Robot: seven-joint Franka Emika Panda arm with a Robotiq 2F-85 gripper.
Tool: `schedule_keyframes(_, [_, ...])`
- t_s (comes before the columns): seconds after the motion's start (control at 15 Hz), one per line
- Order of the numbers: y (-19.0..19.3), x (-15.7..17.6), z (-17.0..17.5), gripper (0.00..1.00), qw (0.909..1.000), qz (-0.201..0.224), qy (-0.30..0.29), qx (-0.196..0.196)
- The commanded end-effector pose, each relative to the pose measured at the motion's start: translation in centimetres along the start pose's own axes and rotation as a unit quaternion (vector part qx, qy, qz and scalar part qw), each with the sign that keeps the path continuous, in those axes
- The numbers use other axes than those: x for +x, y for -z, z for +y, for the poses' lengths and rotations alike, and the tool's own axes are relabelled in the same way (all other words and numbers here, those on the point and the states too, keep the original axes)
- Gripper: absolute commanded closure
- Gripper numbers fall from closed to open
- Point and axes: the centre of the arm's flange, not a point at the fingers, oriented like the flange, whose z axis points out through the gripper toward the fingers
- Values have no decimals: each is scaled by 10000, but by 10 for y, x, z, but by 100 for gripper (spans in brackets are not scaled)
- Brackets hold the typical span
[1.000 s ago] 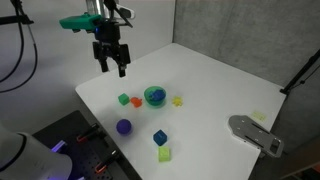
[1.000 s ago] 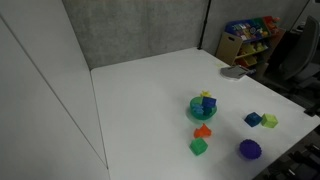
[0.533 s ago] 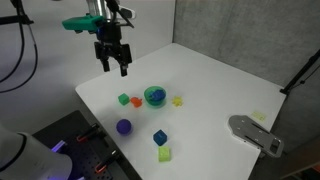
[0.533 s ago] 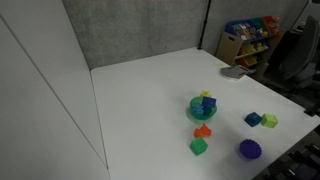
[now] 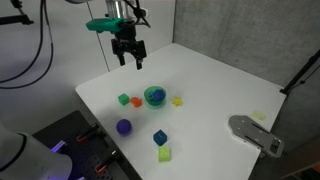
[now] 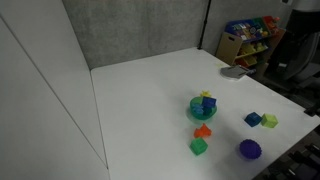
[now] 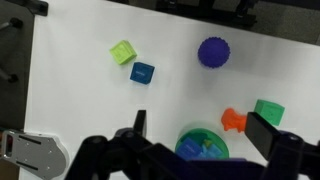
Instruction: Put the star shaped toy in the bowl
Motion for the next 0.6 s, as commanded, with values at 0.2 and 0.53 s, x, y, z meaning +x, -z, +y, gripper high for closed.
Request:
schedule_keyframes(0.2, [-22,104,8,0,9993,112,-323,128])
schedule_keyframes(0.53, [-62,170,8,0,9976,211,-638,193])
